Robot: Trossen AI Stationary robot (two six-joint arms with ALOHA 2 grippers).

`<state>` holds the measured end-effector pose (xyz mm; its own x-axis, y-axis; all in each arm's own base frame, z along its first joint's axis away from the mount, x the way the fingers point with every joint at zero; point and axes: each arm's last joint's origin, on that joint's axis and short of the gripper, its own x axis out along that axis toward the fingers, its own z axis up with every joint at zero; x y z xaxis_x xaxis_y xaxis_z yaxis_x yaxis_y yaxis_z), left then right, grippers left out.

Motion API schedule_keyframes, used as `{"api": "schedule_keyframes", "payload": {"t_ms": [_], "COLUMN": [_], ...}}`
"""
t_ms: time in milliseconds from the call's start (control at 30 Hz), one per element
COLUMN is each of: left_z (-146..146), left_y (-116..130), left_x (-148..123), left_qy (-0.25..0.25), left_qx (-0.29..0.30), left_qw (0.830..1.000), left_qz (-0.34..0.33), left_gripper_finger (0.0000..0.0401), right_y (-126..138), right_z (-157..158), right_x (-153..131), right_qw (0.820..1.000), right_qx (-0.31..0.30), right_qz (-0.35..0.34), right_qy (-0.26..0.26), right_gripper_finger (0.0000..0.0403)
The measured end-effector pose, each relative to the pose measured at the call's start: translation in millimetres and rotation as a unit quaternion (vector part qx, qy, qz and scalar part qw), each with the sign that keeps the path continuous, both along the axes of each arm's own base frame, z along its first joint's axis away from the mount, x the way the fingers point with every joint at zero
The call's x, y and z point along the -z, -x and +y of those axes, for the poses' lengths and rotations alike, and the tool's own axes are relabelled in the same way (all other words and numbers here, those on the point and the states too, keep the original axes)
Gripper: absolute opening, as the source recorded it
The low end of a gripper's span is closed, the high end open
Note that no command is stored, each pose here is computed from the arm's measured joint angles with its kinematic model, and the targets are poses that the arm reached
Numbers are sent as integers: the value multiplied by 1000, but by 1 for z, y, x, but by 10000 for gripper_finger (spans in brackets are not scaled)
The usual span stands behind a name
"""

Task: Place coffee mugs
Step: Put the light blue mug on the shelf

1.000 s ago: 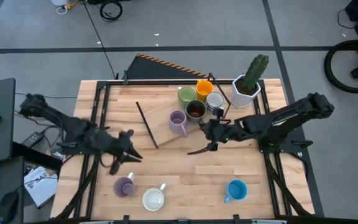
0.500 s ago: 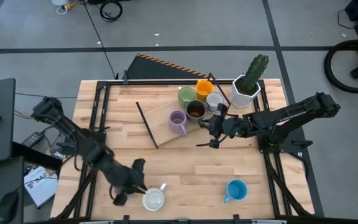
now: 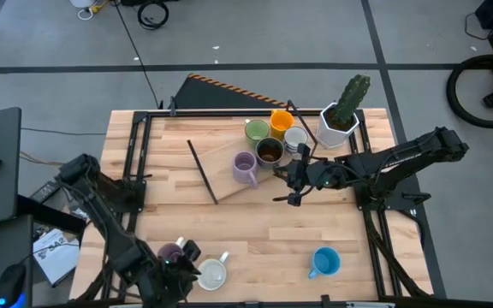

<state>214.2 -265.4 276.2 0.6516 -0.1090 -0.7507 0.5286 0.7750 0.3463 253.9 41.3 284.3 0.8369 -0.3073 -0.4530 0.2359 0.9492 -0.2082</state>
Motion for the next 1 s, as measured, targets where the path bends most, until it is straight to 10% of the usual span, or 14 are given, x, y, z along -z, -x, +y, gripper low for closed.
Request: {"api": "schedule_keyframes", "payload": {"t_ms": [333,1000], "left_z": [-7,-8], "left_y": [-3,-33], "left_x": [3,55], "left_qy": [40,-74], "left_qx": [36,102], "left_qw": [998,989], "left_qz": [27,80], "left_gripper_finger": [189,137], "right_y": [0,0], "right_z": [-1,0], "right_x": [0,0], "right_qw": [1000,1000], "right_qx": [2,1], "right_qz": [0,0], "right_qy": [-1,-4], "right_gripper_finger": [77,77]}}
